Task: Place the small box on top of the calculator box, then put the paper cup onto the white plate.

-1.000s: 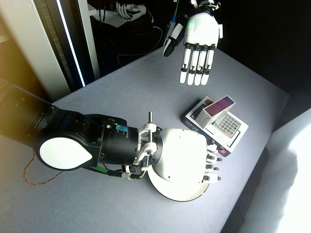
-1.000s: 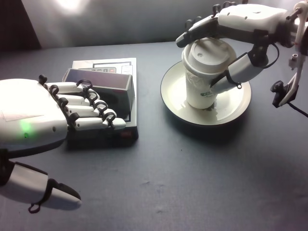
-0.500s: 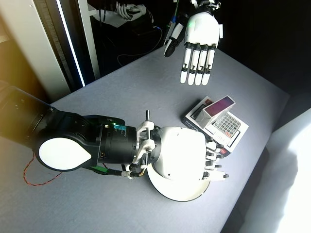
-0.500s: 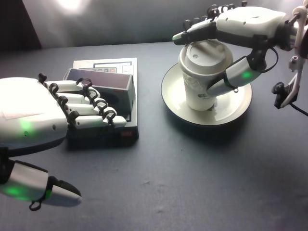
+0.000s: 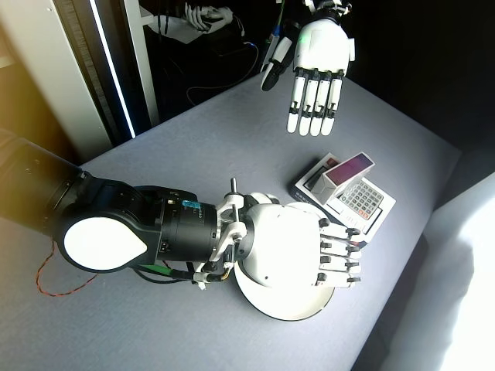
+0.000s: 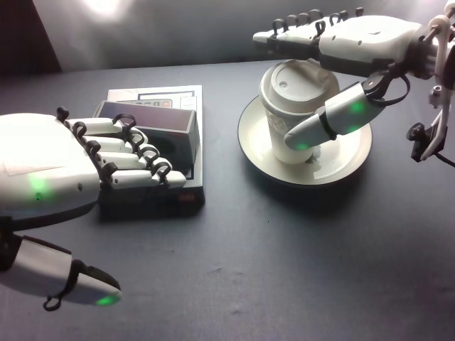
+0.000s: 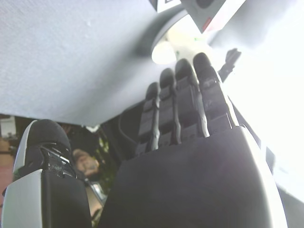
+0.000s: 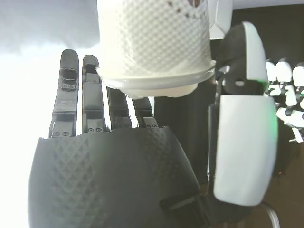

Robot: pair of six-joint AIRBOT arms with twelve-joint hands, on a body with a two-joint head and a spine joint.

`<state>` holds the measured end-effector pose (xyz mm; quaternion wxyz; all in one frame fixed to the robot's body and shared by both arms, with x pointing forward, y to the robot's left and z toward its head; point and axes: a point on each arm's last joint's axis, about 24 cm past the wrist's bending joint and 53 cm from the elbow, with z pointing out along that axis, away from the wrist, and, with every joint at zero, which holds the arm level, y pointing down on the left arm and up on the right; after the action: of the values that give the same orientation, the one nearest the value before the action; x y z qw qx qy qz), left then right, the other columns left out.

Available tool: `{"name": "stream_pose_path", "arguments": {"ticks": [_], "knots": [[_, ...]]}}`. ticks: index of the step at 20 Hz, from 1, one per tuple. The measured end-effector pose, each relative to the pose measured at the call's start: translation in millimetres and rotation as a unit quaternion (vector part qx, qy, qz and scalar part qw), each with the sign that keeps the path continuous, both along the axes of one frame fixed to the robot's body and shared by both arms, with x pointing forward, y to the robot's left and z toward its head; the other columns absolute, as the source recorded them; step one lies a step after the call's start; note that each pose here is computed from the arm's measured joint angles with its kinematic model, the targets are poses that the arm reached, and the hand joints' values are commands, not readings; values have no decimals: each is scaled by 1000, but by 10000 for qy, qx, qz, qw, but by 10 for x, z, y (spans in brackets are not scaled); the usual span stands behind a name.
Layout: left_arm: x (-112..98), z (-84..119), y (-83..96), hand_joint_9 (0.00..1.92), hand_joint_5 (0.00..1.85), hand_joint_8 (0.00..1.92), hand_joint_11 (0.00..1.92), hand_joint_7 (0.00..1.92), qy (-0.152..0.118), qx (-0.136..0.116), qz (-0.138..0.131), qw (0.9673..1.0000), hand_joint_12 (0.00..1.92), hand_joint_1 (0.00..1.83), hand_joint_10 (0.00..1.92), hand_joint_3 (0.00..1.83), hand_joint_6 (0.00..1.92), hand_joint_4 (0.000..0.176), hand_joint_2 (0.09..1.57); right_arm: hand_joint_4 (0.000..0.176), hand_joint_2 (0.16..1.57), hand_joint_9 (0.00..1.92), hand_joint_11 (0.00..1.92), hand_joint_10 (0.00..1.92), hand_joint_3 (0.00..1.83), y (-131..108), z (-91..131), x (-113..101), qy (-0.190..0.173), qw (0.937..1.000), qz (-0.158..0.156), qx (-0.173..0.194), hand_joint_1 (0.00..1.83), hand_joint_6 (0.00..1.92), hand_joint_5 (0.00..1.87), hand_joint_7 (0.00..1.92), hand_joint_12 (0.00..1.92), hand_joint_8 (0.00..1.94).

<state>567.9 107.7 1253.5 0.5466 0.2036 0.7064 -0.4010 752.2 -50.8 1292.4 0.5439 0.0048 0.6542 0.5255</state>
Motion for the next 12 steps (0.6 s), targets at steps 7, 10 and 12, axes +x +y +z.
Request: {"name": "stream_pose_path", "arguments": {"ticks": [7,10,12], "knots": [[3,13,0,211,171,6,0,227,-7,-19,5,10000,486,282,6,0,8,0,1054,0,722,0,0,0,0,-90,218,-225,-486,9985,181,-175,571,0,0,0,0,0],[4,15,1,199,156,0,0,207,-10,-19,6,10000,474,285,1,0,2,0,1050,0,694,0,0,0,0,-155,357,-357,-688,9972,291,-104,544,0,0,0,0,0],[15,34,7,184,149,3,0,197,-33,-31,20,10000,438,291,5,0,2,0,1053,0,670,0,0,0,0,-263,448,-477,-777,9962,394,-41,552,0,0,0,0,0]]}}
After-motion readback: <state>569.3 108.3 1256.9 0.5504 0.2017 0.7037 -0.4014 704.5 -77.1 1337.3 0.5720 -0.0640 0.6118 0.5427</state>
